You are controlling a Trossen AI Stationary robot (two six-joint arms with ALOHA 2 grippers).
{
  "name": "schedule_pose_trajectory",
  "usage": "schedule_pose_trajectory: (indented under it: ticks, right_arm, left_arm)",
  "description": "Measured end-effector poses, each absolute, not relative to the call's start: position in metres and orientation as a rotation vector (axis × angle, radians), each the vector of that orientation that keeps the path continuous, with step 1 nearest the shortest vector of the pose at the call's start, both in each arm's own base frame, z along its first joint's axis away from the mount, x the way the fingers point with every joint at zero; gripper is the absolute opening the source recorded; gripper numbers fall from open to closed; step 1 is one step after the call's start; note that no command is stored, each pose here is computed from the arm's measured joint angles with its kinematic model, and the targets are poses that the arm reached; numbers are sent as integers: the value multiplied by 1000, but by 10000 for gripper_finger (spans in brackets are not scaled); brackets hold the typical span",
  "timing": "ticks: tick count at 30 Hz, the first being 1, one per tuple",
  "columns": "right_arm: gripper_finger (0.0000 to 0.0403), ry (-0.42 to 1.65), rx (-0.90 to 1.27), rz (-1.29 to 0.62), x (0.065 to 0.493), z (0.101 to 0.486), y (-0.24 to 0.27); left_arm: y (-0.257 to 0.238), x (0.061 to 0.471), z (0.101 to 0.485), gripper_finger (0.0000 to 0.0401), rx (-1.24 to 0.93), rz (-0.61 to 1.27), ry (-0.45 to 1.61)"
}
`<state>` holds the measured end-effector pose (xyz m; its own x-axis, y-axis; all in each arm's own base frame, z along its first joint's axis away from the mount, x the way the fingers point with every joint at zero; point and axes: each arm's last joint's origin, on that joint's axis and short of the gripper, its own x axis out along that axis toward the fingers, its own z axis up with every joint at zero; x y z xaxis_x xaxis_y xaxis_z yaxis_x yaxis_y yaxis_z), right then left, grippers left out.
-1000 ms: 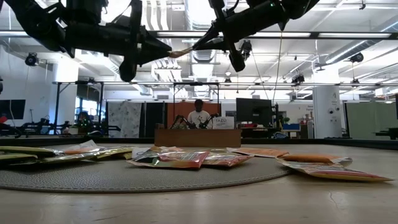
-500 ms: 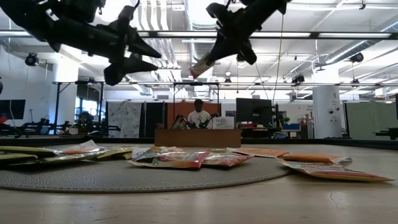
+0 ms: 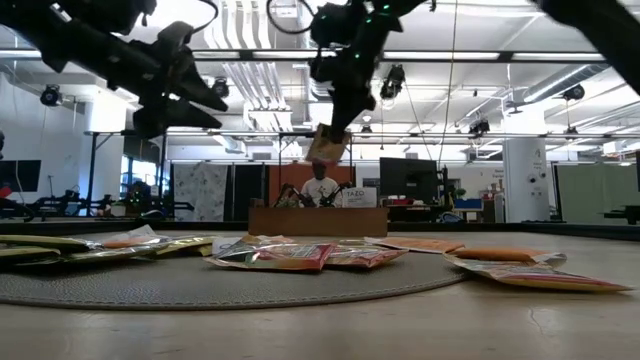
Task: Pick & Place Tea
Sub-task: Put the orange tea bag into the middle compartment of the wooden organizer
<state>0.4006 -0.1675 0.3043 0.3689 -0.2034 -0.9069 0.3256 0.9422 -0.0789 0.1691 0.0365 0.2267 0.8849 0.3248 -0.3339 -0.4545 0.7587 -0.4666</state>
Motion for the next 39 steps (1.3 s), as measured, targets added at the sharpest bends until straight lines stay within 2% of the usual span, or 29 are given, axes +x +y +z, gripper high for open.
schedule_pose_trajectory:
  ticks: [11, 19, 31, 39]
  right_arm:
    - [8, 1246, -73, -207, 431, 279, -197]
    - [8, 1320, -91, -181, 439, 250, -202]
    - [8, 1347, -216, -141, 437, 242, -217]
    - [8, 1347, -223, -98, 434, 238, -224]
  left_arm:
    - [38, 156, 227, 163, -484, 525, 273]
    - [41, 155, 227, 163, -446, 548, 279]
    - [42, 155, 226, 163, -477, 582, 269]
    - [43, 154, 226, 163, -510, 636, 243]
